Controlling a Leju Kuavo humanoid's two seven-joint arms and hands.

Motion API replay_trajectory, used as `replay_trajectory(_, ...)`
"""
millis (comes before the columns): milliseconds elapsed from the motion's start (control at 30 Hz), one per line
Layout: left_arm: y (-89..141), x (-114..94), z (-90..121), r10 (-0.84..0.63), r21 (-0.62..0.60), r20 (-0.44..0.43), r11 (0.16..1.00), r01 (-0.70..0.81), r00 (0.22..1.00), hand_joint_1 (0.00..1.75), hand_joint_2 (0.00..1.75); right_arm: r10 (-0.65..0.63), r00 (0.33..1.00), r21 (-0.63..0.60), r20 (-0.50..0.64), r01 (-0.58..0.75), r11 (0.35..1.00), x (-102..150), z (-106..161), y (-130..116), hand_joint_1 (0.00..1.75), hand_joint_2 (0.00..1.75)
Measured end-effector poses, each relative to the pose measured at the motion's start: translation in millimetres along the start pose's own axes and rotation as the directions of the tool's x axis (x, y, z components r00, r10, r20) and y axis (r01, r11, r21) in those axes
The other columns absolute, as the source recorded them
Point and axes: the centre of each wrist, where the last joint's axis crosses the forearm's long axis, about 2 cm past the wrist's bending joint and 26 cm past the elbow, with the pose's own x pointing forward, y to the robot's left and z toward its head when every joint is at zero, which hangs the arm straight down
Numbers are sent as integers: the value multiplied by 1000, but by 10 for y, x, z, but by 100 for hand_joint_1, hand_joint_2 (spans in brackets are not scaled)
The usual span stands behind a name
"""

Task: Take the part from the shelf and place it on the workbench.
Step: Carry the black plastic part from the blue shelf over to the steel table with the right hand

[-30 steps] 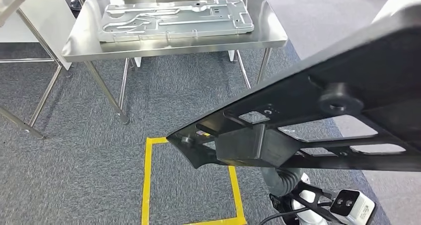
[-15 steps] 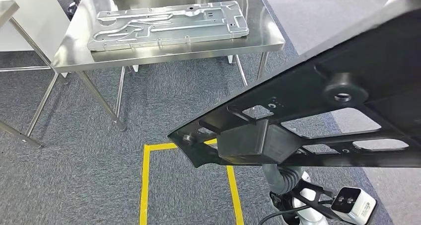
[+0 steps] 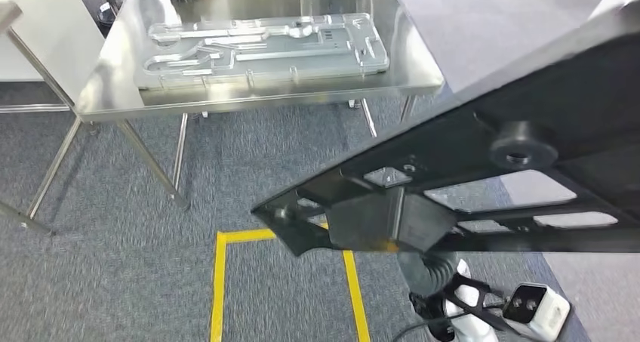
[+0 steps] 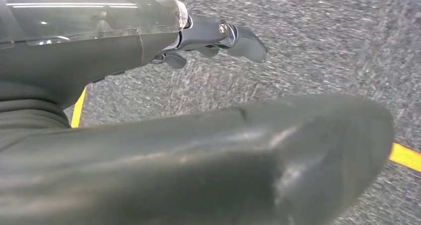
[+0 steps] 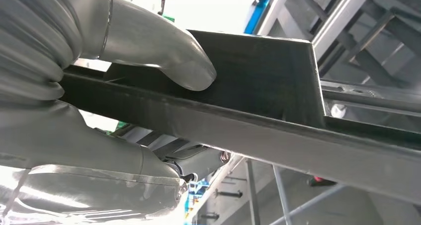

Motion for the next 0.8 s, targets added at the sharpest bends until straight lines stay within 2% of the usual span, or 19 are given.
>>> replay_trajectory(800, -5, -36, 10, -3, -13, -1, 1000, 3, 1000, 0, 0, 7, 1000, -8, -14, -7, 1000, -10, 33, -9, 175, 175)
